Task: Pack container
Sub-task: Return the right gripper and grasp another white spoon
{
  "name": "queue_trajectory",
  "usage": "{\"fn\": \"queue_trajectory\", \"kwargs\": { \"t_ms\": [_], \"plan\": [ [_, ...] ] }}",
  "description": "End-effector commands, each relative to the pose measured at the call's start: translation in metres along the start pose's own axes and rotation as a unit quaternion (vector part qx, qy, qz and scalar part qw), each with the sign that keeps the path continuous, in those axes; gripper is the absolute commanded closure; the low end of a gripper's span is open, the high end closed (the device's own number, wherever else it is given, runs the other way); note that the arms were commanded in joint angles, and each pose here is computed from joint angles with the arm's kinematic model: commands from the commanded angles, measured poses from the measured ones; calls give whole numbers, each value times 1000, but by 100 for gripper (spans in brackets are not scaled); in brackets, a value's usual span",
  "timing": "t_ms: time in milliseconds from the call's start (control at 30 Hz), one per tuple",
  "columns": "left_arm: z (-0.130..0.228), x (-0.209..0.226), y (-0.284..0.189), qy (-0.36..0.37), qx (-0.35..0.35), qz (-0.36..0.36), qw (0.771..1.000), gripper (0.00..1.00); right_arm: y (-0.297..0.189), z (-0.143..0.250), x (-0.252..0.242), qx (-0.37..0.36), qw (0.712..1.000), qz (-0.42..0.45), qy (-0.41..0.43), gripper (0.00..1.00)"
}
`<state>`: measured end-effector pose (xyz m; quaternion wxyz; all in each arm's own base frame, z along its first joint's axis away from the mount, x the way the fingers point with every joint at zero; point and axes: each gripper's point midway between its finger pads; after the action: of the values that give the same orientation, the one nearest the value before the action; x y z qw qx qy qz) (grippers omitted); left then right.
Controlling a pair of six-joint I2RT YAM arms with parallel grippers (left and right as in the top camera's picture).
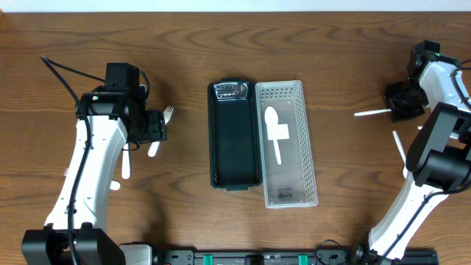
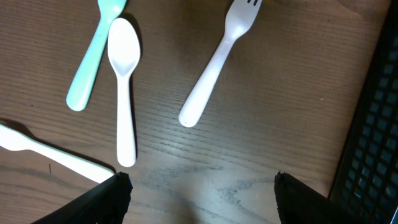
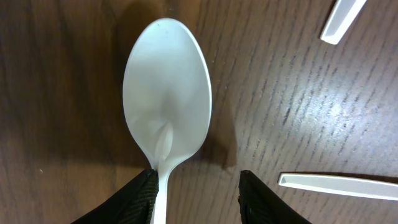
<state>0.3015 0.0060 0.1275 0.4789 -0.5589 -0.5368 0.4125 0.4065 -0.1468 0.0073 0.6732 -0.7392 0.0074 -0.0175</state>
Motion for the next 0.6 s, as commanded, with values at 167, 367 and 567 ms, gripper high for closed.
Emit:
{"fn": "queue_trajectory", "kwargs": {
  "t_ms": [167, 367, 567],
  "plan": [
    [-3, 1, -1, -3, -4, -1, 1000, 24, 6, 1, 8, -1, 1000, -6, 6, 53],
    [-3, 1, -1, -3, -4, -1, 1000, 23, 6, 1, 13, -1, 1000, -17, 4, 50],
    [-3, 1, -1, -3, -3, -1, 1000, 23, 6, 3, 16, -2, 1000, -23, -2, 49]
  ]
}}
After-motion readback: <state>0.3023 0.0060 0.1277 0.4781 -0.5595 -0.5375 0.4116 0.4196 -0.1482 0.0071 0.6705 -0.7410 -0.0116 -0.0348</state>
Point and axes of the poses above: each gripper's point midway between its finger pads, its own y axis out along the fingers, its own x axis along the line the jaws close on, z = x × y, and after that the axes turned 14 degrees about y, right-handed
